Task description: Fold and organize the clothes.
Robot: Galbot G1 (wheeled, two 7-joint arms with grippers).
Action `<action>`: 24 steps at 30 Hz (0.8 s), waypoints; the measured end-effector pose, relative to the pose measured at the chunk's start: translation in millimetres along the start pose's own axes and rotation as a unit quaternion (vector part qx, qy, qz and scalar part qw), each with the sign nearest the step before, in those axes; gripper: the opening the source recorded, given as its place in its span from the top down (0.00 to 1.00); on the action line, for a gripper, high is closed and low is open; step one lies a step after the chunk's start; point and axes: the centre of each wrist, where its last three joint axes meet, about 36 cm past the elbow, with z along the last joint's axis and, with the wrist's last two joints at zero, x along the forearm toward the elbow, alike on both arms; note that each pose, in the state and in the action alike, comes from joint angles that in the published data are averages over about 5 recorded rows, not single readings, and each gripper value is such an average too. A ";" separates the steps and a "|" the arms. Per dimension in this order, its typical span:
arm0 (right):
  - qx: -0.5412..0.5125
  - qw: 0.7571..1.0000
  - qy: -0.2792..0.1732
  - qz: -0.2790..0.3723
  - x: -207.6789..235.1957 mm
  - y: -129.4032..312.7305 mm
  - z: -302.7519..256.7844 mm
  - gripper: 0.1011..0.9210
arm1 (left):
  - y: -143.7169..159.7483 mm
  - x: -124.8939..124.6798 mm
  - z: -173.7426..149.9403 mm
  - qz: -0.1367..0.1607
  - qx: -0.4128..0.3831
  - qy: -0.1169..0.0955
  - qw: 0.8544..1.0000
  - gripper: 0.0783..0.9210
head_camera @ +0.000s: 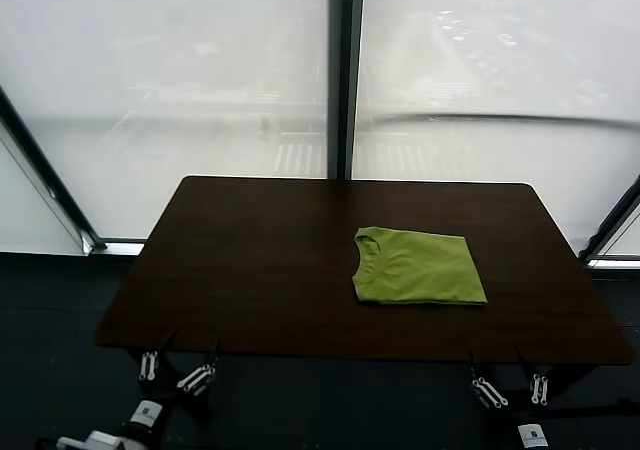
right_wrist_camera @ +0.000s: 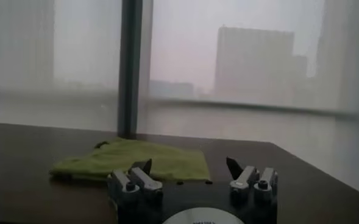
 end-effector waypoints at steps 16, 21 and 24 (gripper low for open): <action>-0.012 0.998 0.054 0.005 4.4 8.4 -3.6 0.02 | 5.7 0.6 6.8 -0.008 0.002 0.012 1.000 0.02; -0.012 0.998 0.059 0.003 2.4 10.2 -5.2 0.02 | 6.3 4.1 7.3 -0.009 0.007 0.021 1.000 0.02; -0.013 0.998 0.060 0.002 1.4 11.2 -6.0 0.02 | 7.3 5.7 6.9 -0.010 0.006 0.023 1.000 0.02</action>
